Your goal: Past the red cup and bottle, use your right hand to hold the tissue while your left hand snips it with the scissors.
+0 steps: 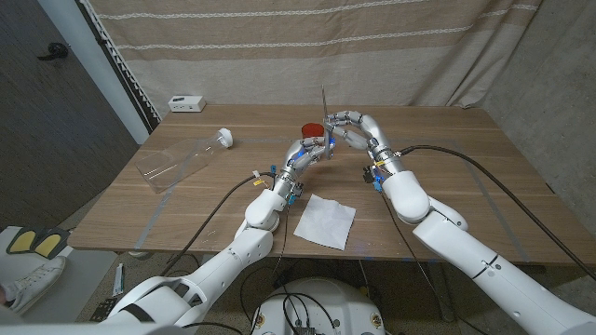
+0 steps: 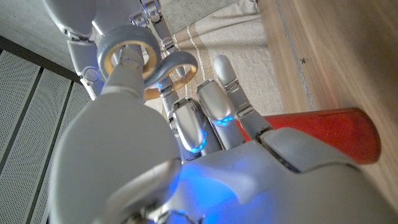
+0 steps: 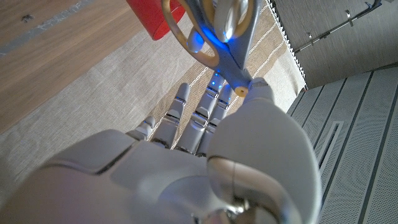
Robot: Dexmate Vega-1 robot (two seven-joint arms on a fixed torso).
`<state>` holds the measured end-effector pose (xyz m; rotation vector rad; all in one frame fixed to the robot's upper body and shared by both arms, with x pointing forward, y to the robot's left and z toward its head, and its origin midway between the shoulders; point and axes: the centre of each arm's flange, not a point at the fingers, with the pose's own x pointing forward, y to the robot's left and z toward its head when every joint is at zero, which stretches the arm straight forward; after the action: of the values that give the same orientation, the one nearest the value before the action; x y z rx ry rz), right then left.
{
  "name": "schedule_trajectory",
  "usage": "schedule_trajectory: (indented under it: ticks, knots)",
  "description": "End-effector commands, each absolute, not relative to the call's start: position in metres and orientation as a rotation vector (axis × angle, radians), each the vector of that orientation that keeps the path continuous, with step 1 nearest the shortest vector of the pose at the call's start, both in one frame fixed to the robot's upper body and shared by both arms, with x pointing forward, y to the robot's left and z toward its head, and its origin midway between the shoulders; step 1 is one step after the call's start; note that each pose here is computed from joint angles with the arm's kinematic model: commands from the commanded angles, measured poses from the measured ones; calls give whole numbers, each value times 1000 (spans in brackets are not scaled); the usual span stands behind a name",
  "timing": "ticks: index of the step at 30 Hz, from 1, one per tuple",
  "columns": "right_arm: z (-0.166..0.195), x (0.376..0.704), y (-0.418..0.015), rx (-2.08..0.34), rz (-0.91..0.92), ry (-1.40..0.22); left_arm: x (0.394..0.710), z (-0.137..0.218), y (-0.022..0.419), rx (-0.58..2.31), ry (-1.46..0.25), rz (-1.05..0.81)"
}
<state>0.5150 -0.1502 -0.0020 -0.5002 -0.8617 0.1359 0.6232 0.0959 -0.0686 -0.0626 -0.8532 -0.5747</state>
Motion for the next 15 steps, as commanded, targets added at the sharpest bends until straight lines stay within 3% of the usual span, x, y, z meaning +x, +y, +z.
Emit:
schedule_trajectory:
  ticks: [1, 15]
  knots:
    - [-2, 516, -152, -479, 152, -857, 626, -70, 93, -88, -822, -593]
    - [-5, 521, -155, -394, 160, -846, 629, -69, 95, -90, -803, -605]
